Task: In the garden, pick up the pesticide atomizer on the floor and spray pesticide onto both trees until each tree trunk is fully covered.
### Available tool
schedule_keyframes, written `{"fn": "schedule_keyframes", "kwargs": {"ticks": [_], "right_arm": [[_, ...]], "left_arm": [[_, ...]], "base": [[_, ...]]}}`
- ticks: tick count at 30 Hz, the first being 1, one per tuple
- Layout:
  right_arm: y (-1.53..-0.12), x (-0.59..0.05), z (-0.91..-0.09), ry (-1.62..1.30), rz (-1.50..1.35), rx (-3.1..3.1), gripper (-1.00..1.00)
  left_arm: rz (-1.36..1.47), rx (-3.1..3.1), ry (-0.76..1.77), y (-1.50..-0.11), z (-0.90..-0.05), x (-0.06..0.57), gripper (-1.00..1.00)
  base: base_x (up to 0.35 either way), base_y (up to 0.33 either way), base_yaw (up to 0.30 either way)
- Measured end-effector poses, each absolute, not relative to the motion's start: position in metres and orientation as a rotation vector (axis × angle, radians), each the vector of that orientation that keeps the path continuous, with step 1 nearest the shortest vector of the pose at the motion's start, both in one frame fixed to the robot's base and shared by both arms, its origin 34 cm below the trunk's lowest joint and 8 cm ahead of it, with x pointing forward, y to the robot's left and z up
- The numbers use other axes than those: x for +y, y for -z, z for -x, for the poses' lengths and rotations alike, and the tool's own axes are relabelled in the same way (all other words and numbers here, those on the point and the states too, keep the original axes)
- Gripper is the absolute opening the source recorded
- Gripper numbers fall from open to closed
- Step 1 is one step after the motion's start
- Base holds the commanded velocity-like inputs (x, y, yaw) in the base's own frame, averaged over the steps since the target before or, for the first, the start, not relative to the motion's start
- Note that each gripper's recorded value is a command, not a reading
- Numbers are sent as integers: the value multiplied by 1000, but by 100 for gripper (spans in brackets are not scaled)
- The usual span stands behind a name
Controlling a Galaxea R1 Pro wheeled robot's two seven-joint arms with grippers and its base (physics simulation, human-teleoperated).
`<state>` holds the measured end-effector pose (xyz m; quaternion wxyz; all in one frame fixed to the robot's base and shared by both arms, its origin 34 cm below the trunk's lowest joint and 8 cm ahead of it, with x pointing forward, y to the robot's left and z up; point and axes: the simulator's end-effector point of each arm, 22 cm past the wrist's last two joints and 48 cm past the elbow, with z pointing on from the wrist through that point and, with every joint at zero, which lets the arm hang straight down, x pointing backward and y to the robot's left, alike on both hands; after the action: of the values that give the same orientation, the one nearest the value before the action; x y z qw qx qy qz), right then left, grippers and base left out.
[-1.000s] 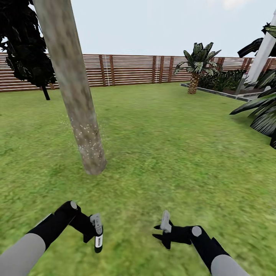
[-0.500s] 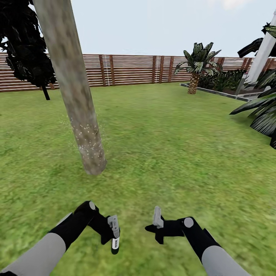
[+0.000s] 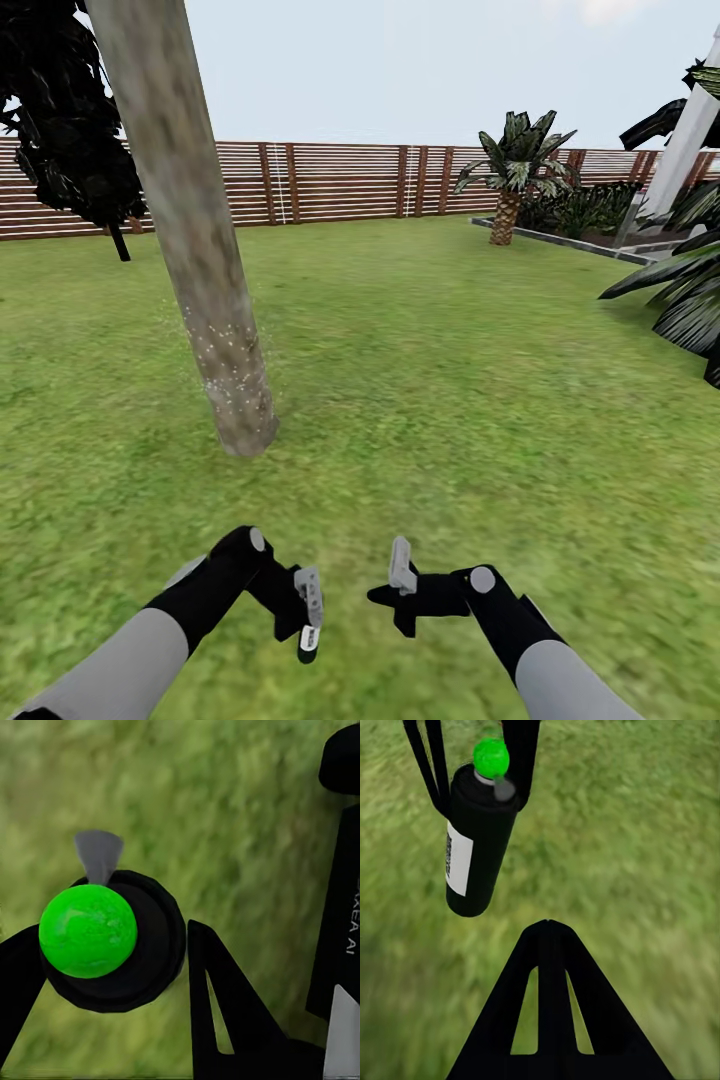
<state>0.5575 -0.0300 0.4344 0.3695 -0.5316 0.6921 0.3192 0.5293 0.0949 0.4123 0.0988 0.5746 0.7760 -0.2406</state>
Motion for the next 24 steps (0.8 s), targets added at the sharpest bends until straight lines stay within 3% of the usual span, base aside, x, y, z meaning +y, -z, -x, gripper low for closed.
{"fn": "schedule_keyframes", "kwargs": {"ticks": [24], "right_arm": [[-441,-20,-562,-825,1363,1756,-100]], "left_arm": [[-1753,2225,643,-418,-538,52,-100]], "base": [[0,0,0]]}}
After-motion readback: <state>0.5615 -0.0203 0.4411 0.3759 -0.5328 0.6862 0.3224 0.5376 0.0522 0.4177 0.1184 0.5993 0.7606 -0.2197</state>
